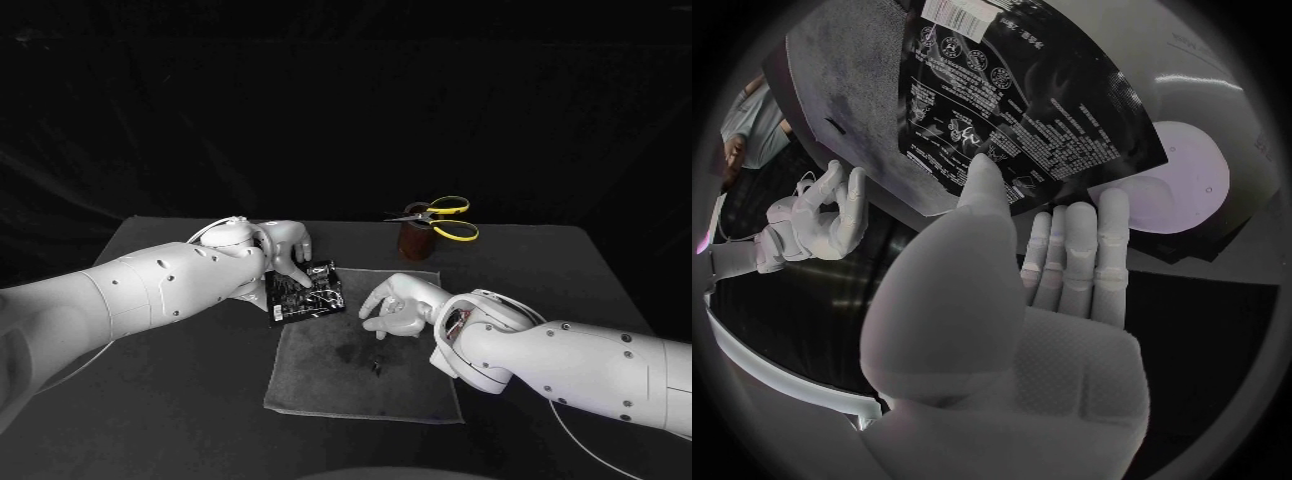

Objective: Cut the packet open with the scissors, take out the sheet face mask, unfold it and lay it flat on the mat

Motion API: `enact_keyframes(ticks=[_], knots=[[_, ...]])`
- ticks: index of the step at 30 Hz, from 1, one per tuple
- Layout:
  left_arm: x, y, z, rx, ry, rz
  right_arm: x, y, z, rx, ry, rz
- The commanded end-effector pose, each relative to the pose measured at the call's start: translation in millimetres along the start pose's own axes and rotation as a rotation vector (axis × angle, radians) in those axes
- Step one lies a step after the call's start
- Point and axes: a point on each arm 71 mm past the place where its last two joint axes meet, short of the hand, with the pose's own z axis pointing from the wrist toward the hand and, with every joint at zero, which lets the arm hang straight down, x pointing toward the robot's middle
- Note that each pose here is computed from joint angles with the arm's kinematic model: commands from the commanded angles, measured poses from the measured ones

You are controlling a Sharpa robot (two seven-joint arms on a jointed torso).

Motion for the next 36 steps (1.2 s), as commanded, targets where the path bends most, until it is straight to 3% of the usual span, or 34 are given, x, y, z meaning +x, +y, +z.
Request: enact_keyframes(ticks=[1,19,36], knots=[[14.4,4.8,-0.8,-0.036,0.045,0.072,1.0,0.9,0.1,-0.005,0.009,-0.012],[12.7,0.0,-1.1,-0.002,-0.029,0.075,0.2,-0.1,-0.3,-0.003,0.005,-0.009],[7.4,2.0,-6.7,0.049,-0.108,0.003,-1.3,-2.1,-1.2,-0.001,0.001,0.0]])
